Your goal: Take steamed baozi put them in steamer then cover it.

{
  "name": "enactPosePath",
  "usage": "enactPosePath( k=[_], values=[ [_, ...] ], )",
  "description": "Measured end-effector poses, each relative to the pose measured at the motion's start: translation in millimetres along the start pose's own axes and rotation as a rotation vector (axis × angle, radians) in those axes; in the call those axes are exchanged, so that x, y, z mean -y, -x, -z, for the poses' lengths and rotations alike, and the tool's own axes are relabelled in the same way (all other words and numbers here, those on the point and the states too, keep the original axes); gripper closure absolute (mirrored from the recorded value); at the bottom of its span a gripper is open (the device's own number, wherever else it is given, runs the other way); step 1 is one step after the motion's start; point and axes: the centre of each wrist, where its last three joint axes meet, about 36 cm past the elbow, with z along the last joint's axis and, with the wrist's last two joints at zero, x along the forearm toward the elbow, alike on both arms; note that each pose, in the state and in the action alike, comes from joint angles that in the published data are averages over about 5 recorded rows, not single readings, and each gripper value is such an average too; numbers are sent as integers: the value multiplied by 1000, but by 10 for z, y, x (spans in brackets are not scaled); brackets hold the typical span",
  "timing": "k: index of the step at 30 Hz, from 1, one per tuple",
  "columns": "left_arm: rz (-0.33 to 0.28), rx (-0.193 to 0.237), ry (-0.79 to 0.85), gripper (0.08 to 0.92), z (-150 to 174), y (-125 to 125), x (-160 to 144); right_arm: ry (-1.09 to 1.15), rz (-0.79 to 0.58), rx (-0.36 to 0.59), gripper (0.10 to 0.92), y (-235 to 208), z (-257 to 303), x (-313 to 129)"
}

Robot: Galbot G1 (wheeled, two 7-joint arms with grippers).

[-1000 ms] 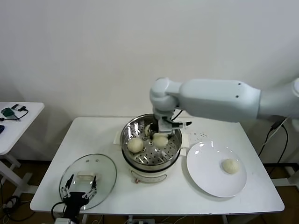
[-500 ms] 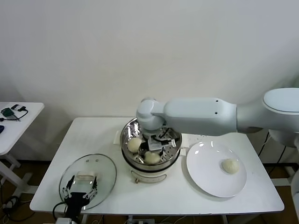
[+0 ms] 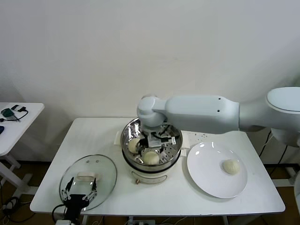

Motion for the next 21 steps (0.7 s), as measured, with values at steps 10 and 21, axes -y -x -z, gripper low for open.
enactPosePath(
  k=[10,21],
  values=[
    [4,9,8,177,25,-6,-44,457,-97,-76,200,-402,-276,-1017],
    [4,7,8,177,26,-41,-53,1108,-124,-92,200,-77,-103,-2480]
  ],
)
